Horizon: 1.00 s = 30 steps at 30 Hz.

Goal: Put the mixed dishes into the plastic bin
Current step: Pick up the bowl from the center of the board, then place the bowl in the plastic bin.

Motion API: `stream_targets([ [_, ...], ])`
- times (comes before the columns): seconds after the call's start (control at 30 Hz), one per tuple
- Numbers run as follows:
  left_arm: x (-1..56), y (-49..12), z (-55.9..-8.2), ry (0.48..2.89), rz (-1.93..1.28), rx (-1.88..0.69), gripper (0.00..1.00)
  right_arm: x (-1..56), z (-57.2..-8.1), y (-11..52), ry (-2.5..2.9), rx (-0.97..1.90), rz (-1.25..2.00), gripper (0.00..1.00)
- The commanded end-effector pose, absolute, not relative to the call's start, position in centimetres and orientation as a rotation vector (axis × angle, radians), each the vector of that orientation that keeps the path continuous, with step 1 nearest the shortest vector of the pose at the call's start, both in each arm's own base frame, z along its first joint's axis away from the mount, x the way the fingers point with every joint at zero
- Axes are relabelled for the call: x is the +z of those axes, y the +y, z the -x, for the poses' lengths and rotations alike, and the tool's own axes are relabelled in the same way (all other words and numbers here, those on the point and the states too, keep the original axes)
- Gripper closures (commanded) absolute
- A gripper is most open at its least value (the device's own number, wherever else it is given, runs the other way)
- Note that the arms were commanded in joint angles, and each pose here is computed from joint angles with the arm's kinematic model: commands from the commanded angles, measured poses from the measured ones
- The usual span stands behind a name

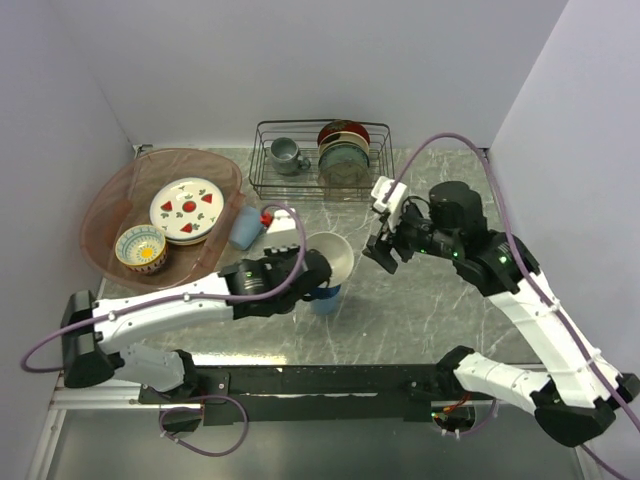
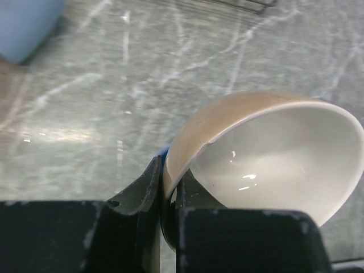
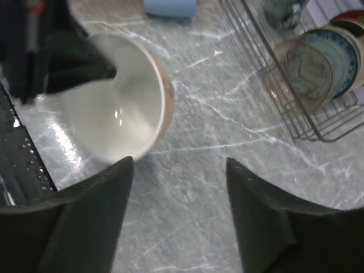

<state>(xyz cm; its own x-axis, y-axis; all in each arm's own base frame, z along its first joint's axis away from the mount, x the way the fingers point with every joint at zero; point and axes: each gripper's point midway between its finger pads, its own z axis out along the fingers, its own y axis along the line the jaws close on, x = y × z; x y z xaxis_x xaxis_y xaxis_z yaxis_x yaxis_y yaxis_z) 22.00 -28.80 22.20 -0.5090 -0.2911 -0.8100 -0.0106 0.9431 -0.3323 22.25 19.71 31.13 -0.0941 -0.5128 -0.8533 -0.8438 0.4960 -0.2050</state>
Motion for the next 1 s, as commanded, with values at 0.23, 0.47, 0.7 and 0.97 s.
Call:
stream_targets([
  [0.23, 26.0, -22.5, -23.9, 1.947, 0.346, -0.524, 0.99, 31.8, -22.3, 18.1, 1.666, 0.649, 0.998, 0.00],
  [0.47, 27.4, -15.0, -25.5, 1.846, 0.502, -0.482, 0.99, 28.3, -24.0, 15.8, 1.686, 0.642, 0.855, 0.00],
  [0.7, 26.9, -8.6, -26.7, 1.824, 0.646, -0.277, 0.99, 23.7, -25.4, 14.6, 1.751, 0.647, 0.735, 0.00],
  [0.97, 27.0, -2.7, -28.0, 1.761, 0.793, -0.171, 0.99, 22.2, -25.8, 13.4, 1.786, 0.630, 0.705, 0.00],
])
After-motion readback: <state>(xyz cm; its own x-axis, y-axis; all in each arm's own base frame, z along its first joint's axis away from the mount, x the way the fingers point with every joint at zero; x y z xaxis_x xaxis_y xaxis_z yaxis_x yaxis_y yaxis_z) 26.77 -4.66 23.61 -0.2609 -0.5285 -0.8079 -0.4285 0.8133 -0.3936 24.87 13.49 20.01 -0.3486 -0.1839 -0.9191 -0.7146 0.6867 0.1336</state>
